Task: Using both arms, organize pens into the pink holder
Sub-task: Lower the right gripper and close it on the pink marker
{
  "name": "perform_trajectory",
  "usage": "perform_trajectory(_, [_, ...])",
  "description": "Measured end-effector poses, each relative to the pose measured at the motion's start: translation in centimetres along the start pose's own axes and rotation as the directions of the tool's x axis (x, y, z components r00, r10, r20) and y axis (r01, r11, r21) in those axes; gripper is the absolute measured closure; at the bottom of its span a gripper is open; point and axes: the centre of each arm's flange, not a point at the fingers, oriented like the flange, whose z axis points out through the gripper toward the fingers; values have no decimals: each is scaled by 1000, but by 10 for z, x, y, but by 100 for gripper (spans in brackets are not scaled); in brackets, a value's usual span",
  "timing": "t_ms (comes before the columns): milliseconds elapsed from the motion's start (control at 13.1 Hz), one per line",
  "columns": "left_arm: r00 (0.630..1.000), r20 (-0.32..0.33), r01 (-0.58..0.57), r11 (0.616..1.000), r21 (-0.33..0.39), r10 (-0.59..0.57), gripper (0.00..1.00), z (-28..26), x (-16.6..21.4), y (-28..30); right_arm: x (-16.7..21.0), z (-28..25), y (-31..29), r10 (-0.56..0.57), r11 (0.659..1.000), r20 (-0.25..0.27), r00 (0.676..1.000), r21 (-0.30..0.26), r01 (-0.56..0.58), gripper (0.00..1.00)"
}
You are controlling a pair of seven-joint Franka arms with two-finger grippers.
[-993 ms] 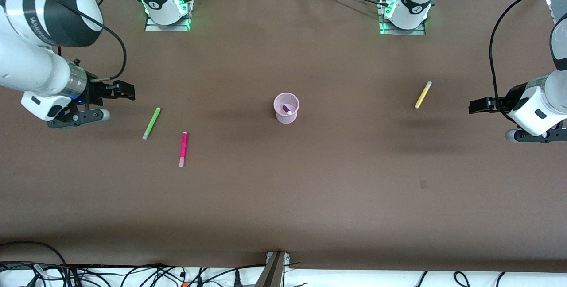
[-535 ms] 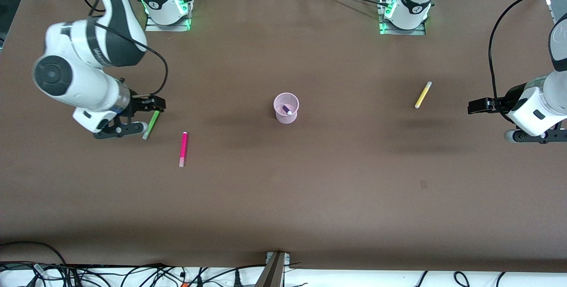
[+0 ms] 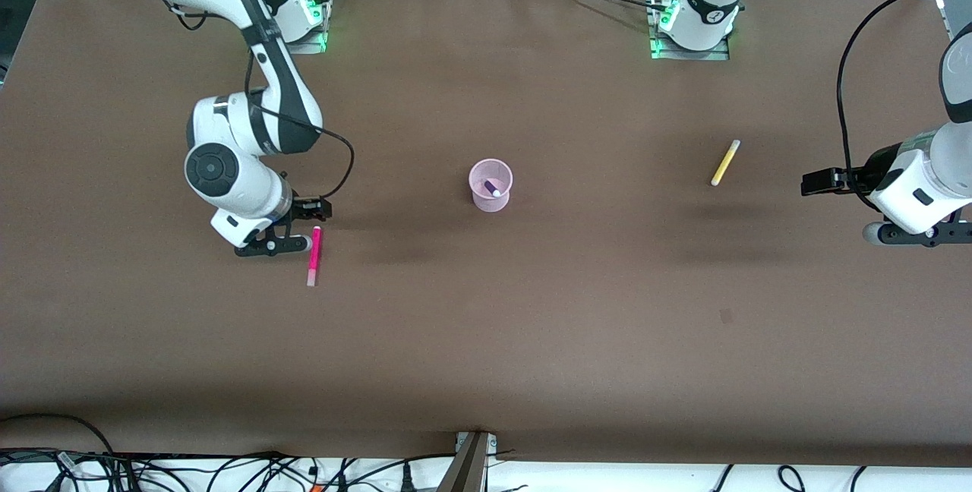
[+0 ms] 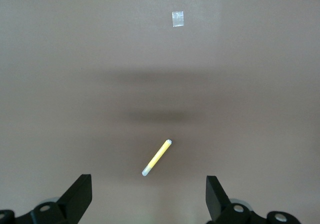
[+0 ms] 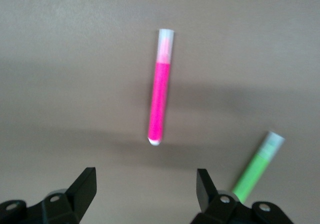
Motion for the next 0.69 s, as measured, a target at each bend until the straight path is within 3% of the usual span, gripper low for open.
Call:
perform_trajectory(458, [1000, -3, 1, 1000, 0, -1, 0, 0, 0, 0, 10, 45, 10, 69, 998, -4, 998, 14, -69, 21])
perform_trajectory(688, [1000, -13, 1, 1000, 0, -1, 0, -4, 0, 2, 12, 55, 15, 91, 996, -1, 996, 21, -91, 33])
